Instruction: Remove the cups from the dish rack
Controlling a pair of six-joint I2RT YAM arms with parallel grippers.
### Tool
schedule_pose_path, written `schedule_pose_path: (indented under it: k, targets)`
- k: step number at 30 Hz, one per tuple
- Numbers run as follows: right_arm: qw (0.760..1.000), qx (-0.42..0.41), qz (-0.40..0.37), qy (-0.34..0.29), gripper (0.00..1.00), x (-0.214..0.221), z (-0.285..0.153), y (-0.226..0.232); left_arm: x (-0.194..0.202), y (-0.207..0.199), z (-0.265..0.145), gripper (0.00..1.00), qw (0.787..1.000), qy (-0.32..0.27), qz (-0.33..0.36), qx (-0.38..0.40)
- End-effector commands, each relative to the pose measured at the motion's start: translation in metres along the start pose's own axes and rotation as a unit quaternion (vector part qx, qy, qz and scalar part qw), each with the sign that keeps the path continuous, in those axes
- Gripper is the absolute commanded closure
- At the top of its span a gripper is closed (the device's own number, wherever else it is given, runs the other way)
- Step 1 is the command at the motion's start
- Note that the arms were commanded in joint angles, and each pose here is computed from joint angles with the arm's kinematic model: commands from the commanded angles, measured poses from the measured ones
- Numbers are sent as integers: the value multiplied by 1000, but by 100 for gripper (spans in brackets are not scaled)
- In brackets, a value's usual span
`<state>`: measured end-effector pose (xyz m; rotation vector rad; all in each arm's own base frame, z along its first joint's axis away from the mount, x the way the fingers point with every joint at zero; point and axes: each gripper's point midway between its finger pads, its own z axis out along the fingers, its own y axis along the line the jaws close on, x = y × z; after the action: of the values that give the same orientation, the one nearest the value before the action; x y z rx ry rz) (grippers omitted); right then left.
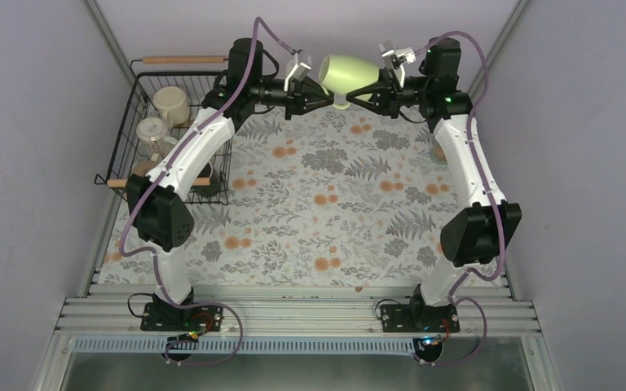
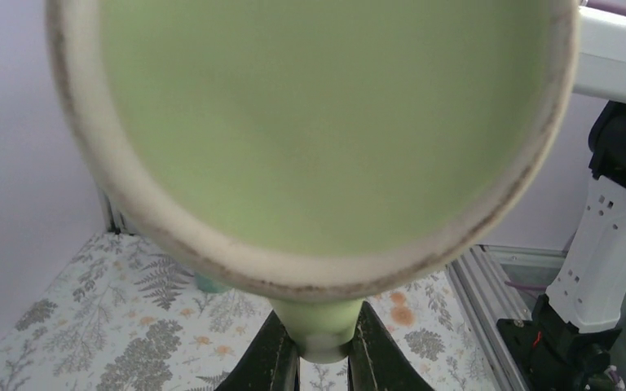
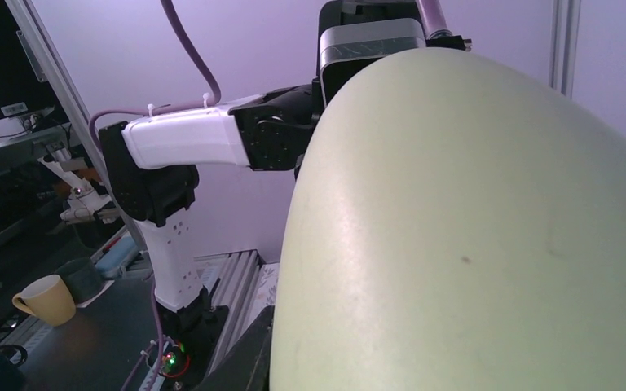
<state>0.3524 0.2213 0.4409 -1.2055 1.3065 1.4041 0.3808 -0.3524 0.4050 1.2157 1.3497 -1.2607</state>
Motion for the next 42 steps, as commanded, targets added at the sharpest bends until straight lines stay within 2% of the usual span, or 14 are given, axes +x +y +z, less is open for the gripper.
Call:
schedule_pose_path:
  k: [1, 3, 7, 9, 11, 14, 17, 23, 30, 33, 38, 42]
  targets:
    - [999, -32, -32, -2, 97, -13, 1, 34, 11, 7, 6, 90, 999, 28, 36, -27]
    - [1000, -7, -21, -1, 97, -8, 0, 23, 14, 9, 3, 89, 997, 45, 41, -45]
    - [998, 61, -13, 16, 97, 4, -3, -7, 15, 13, -9, 74, 990, 77, 67, -95]
    - [993, 112, -13, 42, 97, 15, -6, -29, 13, 16, -18, 56, 983, 95, 87, -128]
    - [978, 191, -11, 83, 97, 29, -16, -61, 9, 19, -32, 29, 975, 110, 106, -163]
    - [945, 290, 4, 151, 97, 56, -38, -106, -3, 20, -58, 13, 962, 122, 130, -208]
    - [911, 347, 29, 221, 97, 89, -60, -139, -13, 23, -88, 1, 944, 141, 153, -258]
    - [836, 414, 60, 354, 97, 158, -103, -175, -18, 31, -151, 0, 900, 200, 184, -342]
    - [752, 439, 86, 485, 97, 221, -149, -188, 10, 37, -202, 0, 838, 307, 207, -401]
    - [717, 440, 91, 532, 97, 241, -167, -188, 22, 36, -218, 0, 821, 337, 213, -408]
    - [682, 445, 94, 573, 97, 262, -187, -197, 49, 45, -247, 0, 798, 380, 213, -417]
    - [671, 449, 97, 581, 97, 272, -195, -205, 69, 52, -274, 0, 788, 401, 196, -424]
